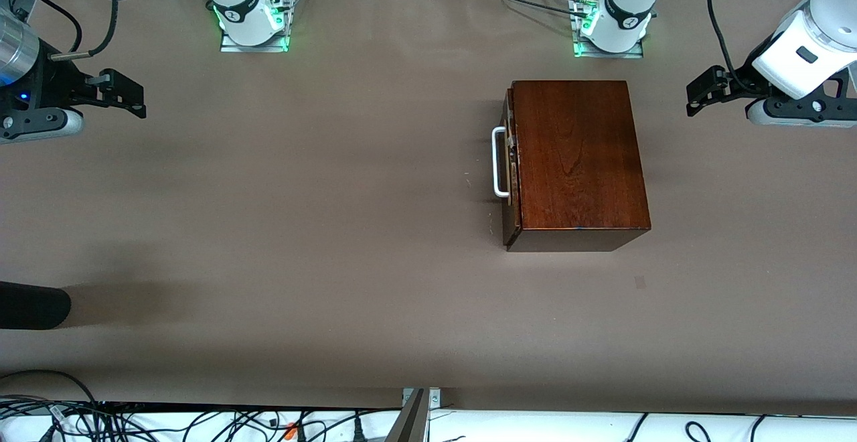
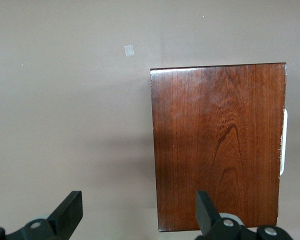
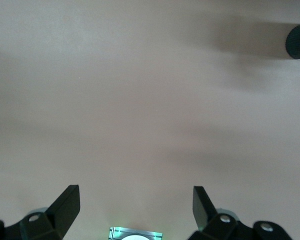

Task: Open drawer, take yellow block, close drawer
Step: 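Reach the left gripper to the white drawer handle of the wooden box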

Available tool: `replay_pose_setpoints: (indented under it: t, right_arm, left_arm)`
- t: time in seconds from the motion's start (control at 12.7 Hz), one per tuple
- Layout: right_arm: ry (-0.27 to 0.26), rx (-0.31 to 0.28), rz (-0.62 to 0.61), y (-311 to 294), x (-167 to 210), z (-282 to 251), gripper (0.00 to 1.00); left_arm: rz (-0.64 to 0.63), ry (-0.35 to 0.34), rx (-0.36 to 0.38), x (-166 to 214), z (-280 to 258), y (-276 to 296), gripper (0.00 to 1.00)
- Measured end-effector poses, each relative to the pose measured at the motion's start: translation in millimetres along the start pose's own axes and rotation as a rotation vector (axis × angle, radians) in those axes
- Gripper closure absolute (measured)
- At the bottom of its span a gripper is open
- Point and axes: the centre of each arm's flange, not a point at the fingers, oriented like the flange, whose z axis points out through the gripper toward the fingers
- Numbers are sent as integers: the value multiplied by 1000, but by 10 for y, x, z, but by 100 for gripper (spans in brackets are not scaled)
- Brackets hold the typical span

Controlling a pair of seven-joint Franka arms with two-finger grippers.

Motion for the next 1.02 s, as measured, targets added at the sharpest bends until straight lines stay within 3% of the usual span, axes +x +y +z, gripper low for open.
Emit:
replay_pose_setpoints:
  t: [0.39, 0.71, 1.02]
  right_arm:
    - [0, 0, 0, -2, 0, 0, 0]
    - [0, 0, -1, -3, 0, 0, 0]
    - [4, 21, -3, -24, 4, -2, 0]
  left_arm:
    - [80, -29, 10, 12, 155, 519, 0]
    - [86, -70, 22, -112, 511, 1674, 0]
    - [76, -74, -30, -143, 1074, 2660, 0]
